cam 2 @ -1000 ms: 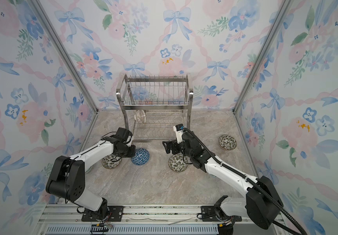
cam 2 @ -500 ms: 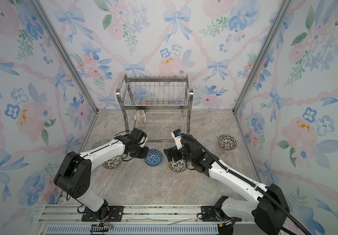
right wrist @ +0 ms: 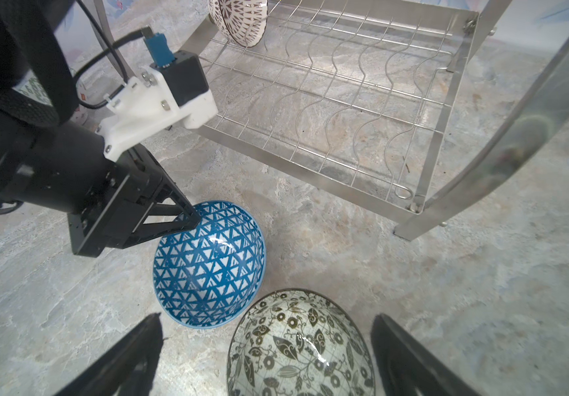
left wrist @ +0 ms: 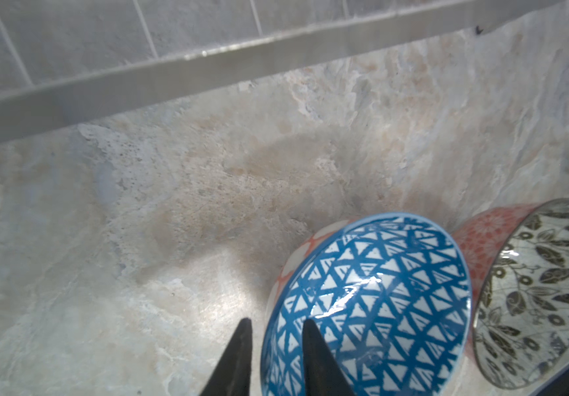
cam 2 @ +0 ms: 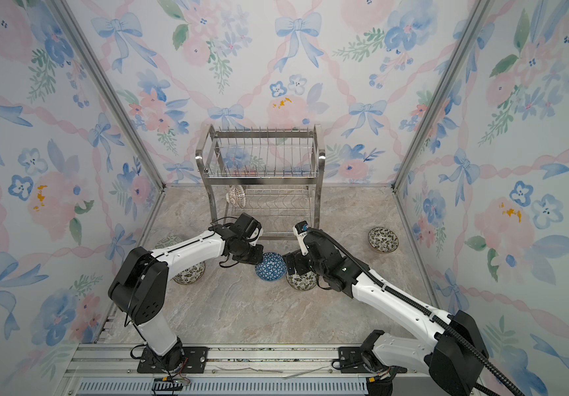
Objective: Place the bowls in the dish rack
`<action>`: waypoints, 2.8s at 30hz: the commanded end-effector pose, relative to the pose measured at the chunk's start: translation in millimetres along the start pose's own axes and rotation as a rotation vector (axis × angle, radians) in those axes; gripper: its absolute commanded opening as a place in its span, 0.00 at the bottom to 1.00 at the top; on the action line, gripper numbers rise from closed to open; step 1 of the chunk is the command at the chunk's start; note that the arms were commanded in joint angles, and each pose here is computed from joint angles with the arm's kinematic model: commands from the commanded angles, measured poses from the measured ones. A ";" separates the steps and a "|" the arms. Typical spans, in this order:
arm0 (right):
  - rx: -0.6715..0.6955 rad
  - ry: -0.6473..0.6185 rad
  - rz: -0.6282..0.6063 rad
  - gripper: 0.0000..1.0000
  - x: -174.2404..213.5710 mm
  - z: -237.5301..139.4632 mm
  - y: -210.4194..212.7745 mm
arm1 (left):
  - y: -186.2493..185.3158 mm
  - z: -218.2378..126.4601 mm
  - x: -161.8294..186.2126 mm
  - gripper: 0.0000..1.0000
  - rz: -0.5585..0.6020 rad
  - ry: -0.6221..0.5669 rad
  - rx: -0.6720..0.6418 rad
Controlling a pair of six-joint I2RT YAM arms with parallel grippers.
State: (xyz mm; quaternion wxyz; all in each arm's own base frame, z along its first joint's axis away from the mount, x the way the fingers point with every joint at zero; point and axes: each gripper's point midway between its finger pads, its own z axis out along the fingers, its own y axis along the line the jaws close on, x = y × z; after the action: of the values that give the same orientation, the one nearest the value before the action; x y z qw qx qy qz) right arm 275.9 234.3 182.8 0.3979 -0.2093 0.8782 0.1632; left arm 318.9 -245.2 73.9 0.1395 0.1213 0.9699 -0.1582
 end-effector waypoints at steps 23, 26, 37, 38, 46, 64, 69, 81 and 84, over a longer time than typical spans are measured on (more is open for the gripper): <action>0.090 0.172 0.017 0.97 22.7 64.0 75.1 | 77.5 -94.7 31.0 0.98 -0.416 -0.258 0.325; 0.085 0.199 0.019 0.96 27.0 75.2 86.3 | 77.3 -94.3 50.5 0.98 -0.446 -0.252 0.349; 0.071 0.283 0.023 0.93 43.6 111.7 110.5 | 76.5 -112.4 71.1 0.98 -0.517 -0.302 0.448; 0.070 0.287 0.022 0.91 45.0 113.4 111.1 | 76.7 -113.9 70.5 0.98 -0.519 -0.307 0.451; 0.070 0.319 -0.004 0.70 51.3 130.6 113.7 | 84.2 -111.9 70.6 0.98 -0.546 -0.307 0.451; 0.118 0.391 -0.090 0.34 69.9 147.7 107.2 | 89.0 -111.6 63.9 0.98 -0.540 -0.328 0.438; 0.110 0.370 -0.088 0.17 62.8 145.8 108.5 | 90.2 -110.2 60.1 0.98 -0.540 -0.325 0.438; -0.054 0.226 -0.039 0.06 8.5 121.6 132.7 | 92.1 -117.3 44.9 0.98 -0.505 -0.352 0.420; -0.092 0.193 -0.013 0.05 -7.2 114.8 132.6 | 91.2 -123.2 39.5 0.98 -0.498 -0.369 0.421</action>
State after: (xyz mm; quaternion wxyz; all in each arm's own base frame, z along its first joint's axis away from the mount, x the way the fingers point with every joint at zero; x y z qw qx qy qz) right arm 279.0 396.0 92.8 0.2700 -0.2493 0.9203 0.1341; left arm 269.9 -112.9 136.0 0.2152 -0.1411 0.8773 -0.4052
